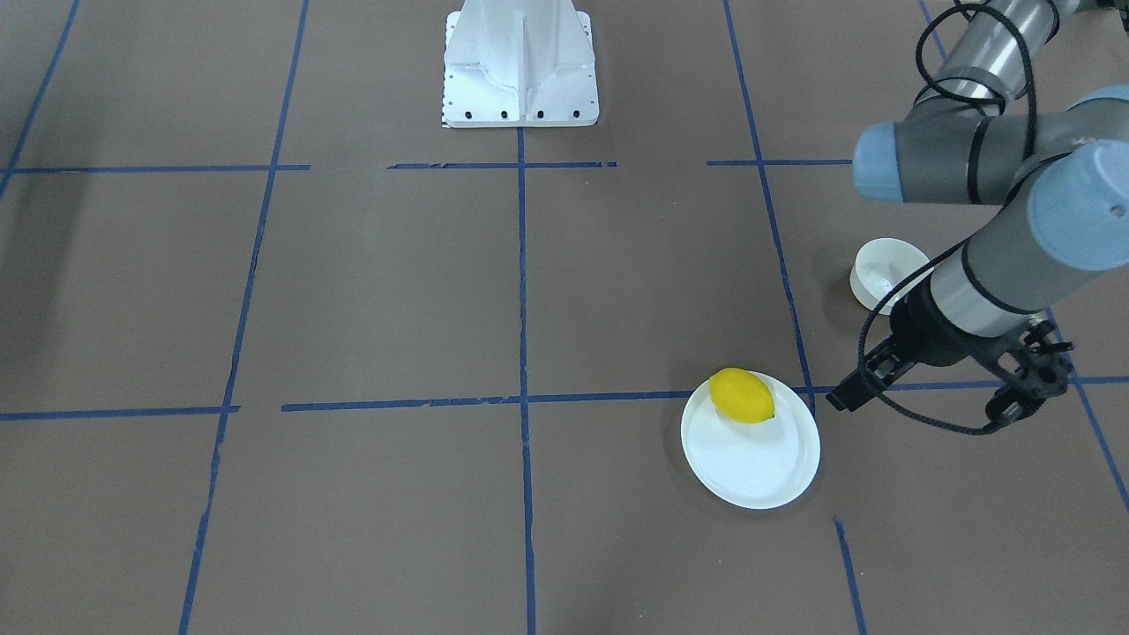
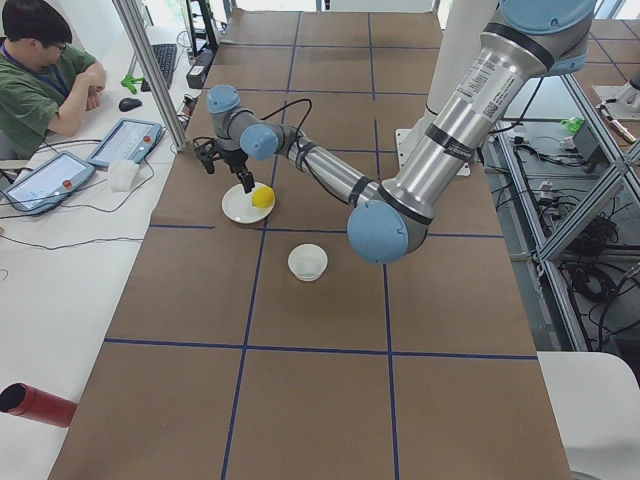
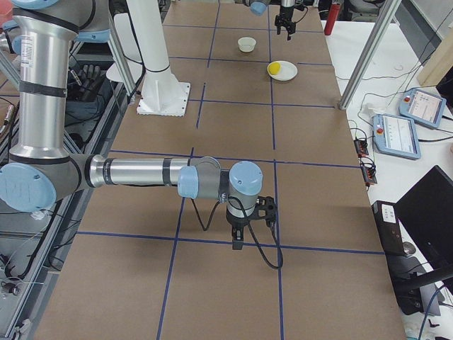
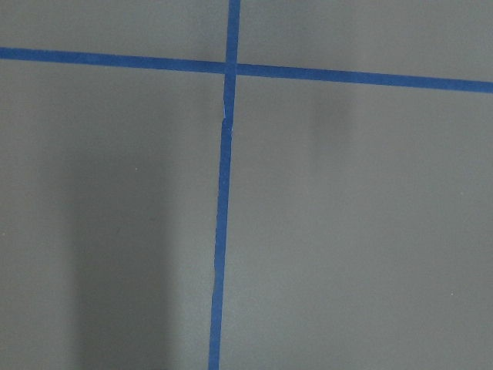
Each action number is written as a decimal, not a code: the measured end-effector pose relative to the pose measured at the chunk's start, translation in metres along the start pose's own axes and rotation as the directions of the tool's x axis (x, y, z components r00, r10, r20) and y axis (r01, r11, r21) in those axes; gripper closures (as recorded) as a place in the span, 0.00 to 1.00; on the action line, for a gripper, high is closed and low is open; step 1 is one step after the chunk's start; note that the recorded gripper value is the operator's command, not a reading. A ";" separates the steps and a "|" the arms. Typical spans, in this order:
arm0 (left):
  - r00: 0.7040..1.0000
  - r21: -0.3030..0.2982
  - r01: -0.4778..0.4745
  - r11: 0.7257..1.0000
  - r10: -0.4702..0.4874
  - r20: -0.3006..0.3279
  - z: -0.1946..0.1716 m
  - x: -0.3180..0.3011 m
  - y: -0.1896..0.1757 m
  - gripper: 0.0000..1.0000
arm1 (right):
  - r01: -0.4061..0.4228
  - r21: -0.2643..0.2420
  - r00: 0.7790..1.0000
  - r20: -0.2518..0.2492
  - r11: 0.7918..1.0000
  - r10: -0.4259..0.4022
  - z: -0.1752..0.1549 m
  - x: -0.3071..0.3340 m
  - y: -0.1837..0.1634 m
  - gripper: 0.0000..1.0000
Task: Move lemon from plate to bowl
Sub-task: 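Move the left gripper over the yellow lemon on the white plate, then lower the left gripper and close it around the lemon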
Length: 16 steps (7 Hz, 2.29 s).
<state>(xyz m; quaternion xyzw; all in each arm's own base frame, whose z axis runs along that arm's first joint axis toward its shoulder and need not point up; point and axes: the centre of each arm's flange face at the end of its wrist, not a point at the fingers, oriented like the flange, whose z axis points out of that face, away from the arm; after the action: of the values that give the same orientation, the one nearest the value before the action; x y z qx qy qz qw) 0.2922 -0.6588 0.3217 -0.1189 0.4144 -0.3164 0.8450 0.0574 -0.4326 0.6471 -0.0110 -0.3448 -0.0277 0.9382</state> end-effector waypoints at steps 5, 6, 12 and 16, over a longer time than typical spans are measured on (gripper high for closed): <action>0.979 0.005 0.191 0.982 -0.191 0.076 0.090 0.062 0.044 0.00 | 0.000 0.000 1.000 0.000 1.000 0.000 0.000 0.000 0.000 0.00; 0.977 0.007 0.194 0.981 -0.193 0.091 0.102 0.057 0.047 0.00 | 0.000 0.000 1.000 0.000 1.000 0.000 0.000 0.000 0.000 0.00; 0.975 0.017 0.172 0.985 -0.173 0.141 0.145 0.032 0.064 0.18 | 0.000 0.000 1.000 0.000 1.000 0.000 0.000 0.000 0.000 0.00; 0.978 0.013 0.159 0.987 -0.160 0.132 0.145 0.026 0.063 1.00 | 0.000 0.000 1.000 0.000 1.000 0.000 0.000 0.000 0.000 0.00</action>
<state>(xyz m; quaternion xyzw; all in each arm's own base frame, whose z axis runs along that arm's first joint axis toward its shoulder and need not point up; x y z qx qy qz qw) 0.4441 -0.6357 0.3679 -0.1716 0.3459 -0.3750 0.8428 0.0574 -0.4326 0.6471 -0.0110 -0.3448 -0.0277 0.9382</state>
